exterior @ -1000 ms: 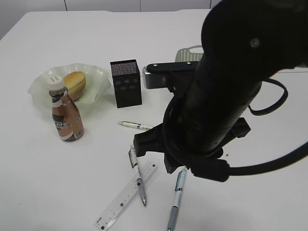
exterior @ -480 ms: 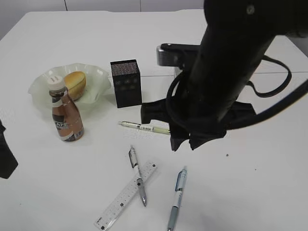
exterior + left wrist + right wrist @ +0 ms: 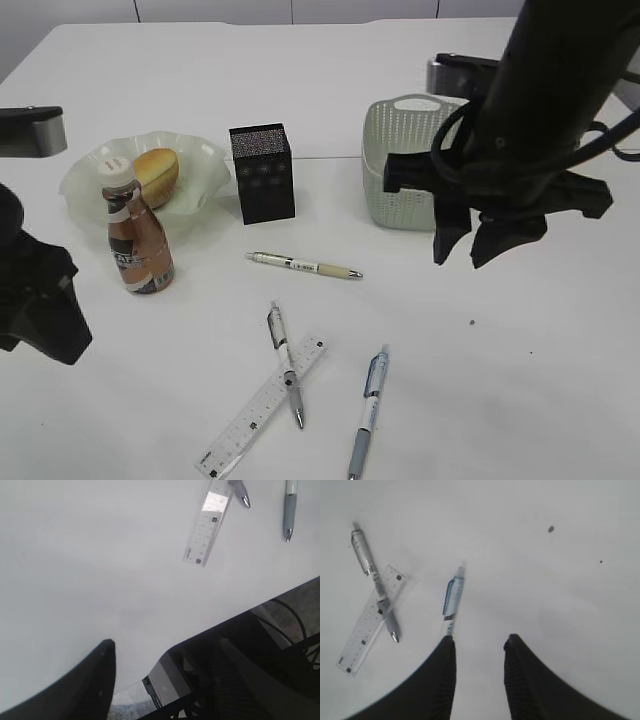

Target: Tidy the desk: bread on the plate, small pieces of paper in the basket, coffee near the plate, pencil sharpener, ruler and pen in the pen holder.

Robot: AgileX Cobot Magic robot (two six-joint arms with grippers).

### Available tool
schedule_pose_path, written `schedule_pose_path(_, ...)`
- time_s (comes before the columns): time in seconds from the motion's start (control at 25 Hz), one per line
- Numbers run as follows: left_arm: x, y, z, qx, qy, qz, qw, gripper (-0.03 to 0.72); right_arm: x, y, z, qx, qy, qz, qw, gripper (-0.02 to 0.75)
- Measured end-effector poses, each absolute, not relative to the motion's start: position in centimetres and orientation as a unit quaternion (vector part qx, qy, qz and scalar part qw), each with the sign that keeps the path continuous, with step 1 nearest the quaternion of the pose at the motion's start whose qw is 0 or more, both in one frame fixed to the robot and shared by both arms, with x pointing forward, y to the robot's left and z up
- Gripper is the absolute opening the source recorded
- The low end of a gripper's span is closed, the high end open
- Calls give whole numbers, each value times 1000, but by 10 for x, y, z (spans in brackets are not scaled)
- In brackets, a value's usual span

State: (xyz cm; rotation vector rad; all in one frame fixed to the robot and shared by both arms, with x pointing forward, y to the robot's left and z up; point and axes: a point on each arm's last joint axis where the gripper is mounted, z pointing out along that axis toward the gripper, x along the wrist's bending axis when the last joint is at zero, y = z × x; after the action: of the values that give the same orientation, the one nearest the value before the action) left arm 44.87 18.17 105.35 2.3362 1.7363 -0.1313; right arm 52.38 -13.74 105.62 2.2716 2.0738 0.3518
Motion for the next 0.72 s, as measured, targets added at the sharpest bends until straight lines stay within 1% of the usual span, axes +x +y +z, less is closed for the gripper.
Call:
schedule_pose_path(0.16,464,174,1052,804,581,-45,113,458,533,-157,1056,748,654,106,26,245)
schedule_pose_path(0.32,480,162,1047,812,571,-47,109,461,537,-168,1056,753,650,102,28,245)
schedule_pose_path(0.48,488,137,1037,836,539,-46,89,461,540,-173,1056,754,648,102,30,245)
schedule_pose_path(0.72,501,104,1009,858,508,-49,60,463,543,-182,1056,759,642,102,31,245)
